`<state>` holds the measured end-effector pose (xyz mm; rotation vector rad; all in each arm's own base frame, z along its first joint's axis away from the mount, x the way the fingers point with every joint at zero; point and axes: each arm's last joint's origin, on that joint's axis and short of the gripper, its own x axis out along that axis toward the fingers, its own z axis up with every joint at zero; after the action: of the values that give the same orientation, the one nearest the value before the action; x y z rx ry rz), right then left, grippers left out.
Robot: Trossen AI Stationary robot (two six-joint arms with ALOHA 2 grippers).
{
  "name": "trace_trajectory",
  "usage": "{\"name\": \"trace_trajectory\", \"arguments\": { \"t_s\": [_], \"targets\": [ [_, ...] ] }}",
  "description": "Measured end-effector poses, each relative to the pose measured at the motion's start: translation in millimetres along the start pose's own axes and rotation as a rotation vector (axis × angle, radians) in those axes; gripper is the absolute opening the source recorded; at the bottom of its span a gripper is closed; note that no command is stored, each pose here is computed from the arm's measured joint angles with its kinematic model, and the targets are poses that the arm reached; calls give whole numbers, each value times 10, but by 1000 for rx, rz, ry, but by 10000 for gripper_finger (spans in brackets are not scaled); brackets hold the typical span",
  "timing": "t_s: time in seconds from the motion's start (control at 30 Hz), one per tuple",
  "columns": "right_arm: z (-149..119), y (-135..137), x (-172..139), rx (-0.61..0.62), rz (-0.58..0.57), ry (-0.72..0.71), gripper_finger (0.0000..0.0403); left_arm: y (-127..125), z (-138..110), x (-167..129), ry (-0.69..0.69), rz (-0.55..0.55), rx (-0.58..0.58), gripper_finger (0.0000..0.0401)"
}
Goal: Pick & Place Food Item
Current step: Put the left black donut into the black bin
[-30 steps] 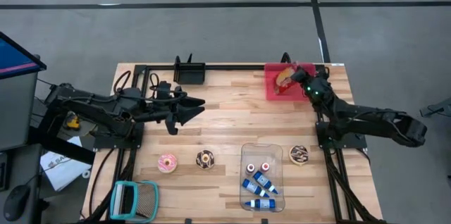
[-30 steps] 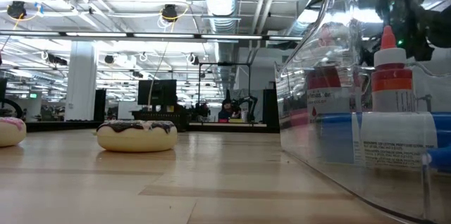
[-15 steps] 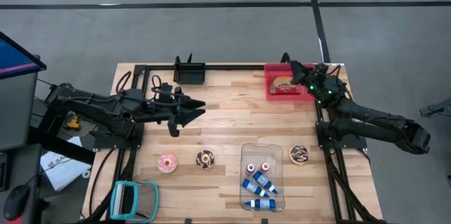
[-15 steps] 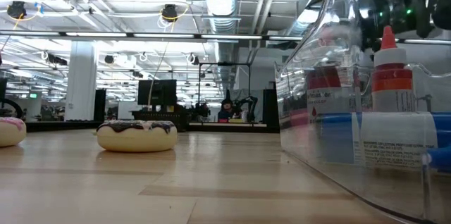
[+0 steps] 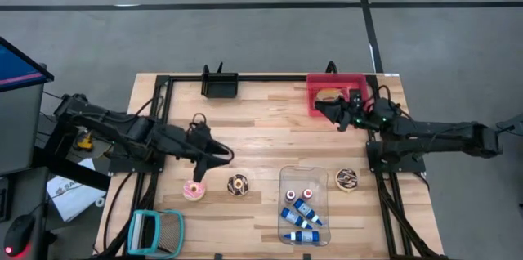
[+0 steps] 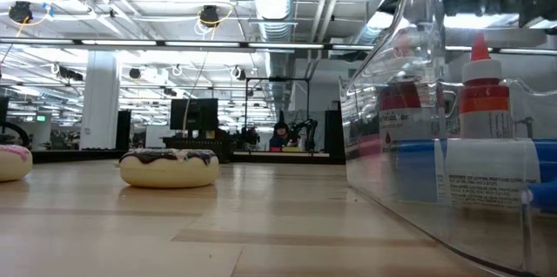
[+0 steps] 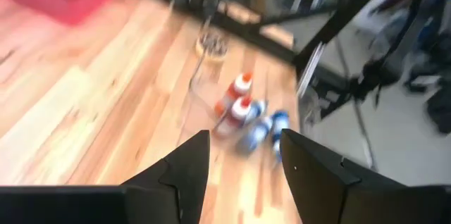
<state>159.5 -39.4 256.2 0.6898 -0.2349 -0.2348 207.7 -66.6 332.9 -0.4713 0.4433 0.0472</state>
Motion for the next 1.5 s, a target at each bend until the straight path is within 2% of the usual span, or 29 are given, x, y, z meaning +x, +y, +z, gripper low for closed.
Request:
{"name": "trace_trajectory", "arguments": {
  "t_s": [0.17,0.33,0.43,0.57,0.7,0.8,0.9,1.0,1.17,1.33,1.5],
  "targets": [
    [21,213,22,3,17,-11,118,-46,-147,24,132,-18,42,170],
    [61,374,32,-11,-1,-2,118,-105,-376,62,335,-33,49,170],
    [66,436,31,-17,-22,23,118,-126,-534,81,456,2,74,170],
    [57,492,21,-21,-39,38,118,-112,-700,116,561,105,105,170],
    [38,513,9,-20,-56,28,118,-78,-760,221,556,208,132,170],
    [20,514,2,-23,-78,27,118,-29,-765,375,555,259,62,170],
    [10,519,-4,-25,-92,22,118,30,-815,551,637,266,2,170],
    [3,525,-8,-26,-99,19,118,53,-880,730,656,281,-9,170],
    [5,523,-9,-26,-109,11,118,115,-882,993,599,290,-62,170],
    [5,522,-9,-26,-110,11,118,224,-851,1133,554,338,-103,170],
    [4,521,-10,-25,-111,12,118,301,-877,1235,565,362,-84,170]
  ]
}}
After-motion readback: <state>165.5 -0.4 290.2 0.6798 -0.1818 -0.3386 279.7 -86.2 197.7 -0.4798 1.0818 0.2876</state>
